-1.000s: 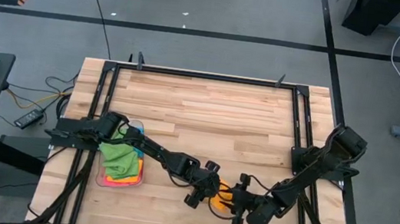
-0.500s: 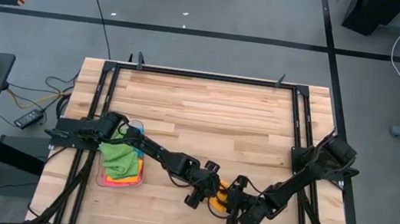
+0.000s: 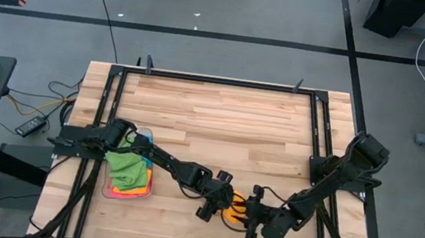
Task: Fold microfiber towels
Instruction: Fold the yellow microfiber cloth
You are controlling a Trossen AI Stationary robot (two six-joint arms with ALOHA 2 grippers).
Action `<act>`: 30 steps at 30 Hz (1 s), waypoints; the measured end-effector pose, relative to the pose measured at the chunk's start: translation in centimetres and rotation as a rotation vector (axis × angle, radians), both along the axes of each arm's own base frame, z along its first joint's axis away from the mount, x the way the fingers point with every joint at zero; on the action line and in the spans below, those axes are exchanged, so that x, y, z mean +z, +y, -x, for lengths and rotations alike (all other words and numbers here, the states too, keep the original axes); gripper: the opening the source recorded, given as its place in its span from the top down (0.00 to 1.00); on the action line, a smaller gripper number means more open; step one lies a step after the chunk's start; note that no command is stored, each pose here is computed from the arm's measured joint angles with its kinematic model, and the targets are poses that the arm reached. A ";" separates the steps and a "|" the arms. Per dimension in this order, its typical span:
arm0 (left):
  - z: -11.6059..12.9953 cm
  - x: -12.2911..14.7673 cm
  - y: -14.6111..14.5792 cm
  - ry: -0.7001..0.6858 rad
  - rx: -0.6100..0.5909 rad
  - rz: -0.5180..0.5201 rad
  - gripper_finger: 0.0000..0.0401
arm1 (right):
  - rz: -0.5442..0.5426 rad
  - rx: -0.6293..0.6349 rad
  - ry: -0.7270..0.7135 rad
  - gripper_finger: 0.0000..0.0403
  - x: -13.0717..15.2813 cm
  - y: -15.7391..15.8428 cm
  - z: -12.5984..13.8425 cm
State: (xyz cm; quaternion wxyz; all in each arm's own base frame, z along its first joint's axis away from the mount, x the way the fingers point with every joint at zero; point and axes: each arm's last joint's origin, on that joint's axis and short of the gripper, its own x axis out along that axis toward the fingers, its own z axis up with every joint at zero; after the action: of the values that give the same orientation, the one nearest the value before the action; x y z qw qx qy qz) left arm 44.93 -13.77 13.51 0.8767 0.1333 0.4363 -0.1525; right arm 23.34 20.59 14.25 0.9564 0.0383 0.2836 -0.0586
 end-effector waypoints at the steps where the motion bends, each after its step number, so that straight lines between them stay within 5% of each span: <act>1: 0.0 0.0 0.0 0.000 0.002 0.001 0.45 | 0.001 -0.009 -0.005 0.54 -0.4 0.0 -0.4; 9: 0.0 0.0 0.0 -0.002 0.002 0.001 0.45 | -0.053 -0.063 0.068 0.54 -4.5 0.2 -1.0; 18: 0.0 0.0 0.2 0.002 0.003 0.000 0.44 | -0.133 -0.012 0.220 0.54 -2.0 1.2 2.9; 25: -0.1 0.0 0.2 0.002 0.007 0.002 0.45 | -0.034 -0.025 0.029 0.54 1.7 0.6 3.2; 30: -0.1 0.0 0.2 0.003 0.017 0.008 0.44 | 0.046 -0.026 -0.015 0.54 0.7 0.0 0.9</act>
State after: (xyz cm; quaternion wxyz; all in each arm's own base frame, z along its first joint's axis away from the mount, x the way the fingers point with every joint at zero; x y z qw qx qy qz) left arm 44.98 -13.56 13.50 0.8778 0.1257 0.4382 -0.1472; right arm 22.44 20.60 15.00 0.9583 0.0203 0.2744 -0.0775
